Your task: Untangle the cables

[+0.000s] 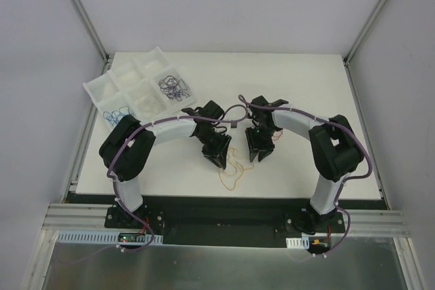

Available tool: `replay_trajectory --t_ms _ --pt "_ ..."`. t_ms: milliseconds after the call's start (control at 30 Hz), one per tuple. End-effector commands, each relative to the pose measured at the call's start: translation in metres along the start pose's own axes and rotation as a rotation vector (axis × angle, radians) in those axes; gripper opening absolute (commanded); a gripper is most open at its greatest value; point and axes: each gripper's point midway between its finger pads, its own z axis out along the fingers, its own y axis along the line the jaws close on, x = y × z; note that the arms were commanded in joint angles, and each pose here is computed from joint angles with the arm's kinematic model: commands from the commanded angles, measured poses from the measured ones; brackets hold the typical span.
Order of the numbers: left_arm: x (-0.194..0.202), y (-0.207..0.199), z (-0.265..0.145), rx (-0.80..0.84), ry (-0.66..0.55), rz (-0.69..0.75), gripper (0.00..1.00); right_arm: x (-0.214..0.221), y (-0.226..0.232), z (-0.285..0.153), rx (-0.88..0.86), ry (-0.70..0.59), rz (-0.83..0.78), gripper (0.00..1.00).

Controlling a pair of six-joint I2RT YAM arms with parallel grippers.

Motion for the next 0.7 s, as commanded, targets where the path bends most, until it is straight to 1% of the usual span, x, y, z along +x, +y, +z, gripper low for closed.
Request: replay_trajectory --t_ms 0,133,267,300,400,500,600,667 --pt "-0.002 -0.012 -0.013 0.011 -0.046 0.049 0.23 -0.017 -0.001 0.001 0.100 -0.049 -0.011 0.38" --pt "-0.001 -0.011 -0.013 0.011 -0.060 0.042 0.18 -0.014 0.007 0.011 0.114 -0.025 -0.028 0.36" --pt "-0.002 -0.009 -0.014 -0.003 -0.079 0.040 0.13 -0.014 0.004 0.016 0.173 -0.006 -0.040 0.34" --pt "-0.003 -0.009 -0.014 -0.005 -0.086 0.039 0.09 -0.014 0.001 0.015 0.192 0.001 -0.038 0.32" --pt "-0.004 -0.004 -0.012 -0.033 -0.098 0.022 0.04 -0.013 -0.005 0.016 0.230 0.011 -0.035 0.24" --pt "-0.004 -0.001 -0.010 -0.043 -0.095 0.000 0.00 -0.016 -0.005 0.010 0.241 -0.016 -0.040 0.18" --pt "-0.003 0.002 -0.010 -0.057 -0.100 -0.001 0.00 -0.017 -0.009 0.003 0.260 -0.045 -0.033 0.00" --pt "-0.005 0.010 -0.016 -0.113 -0.133 0.000 0.00 -0.018 -0.020 -0.006 0.314 -0.083 -0.020 0.00"
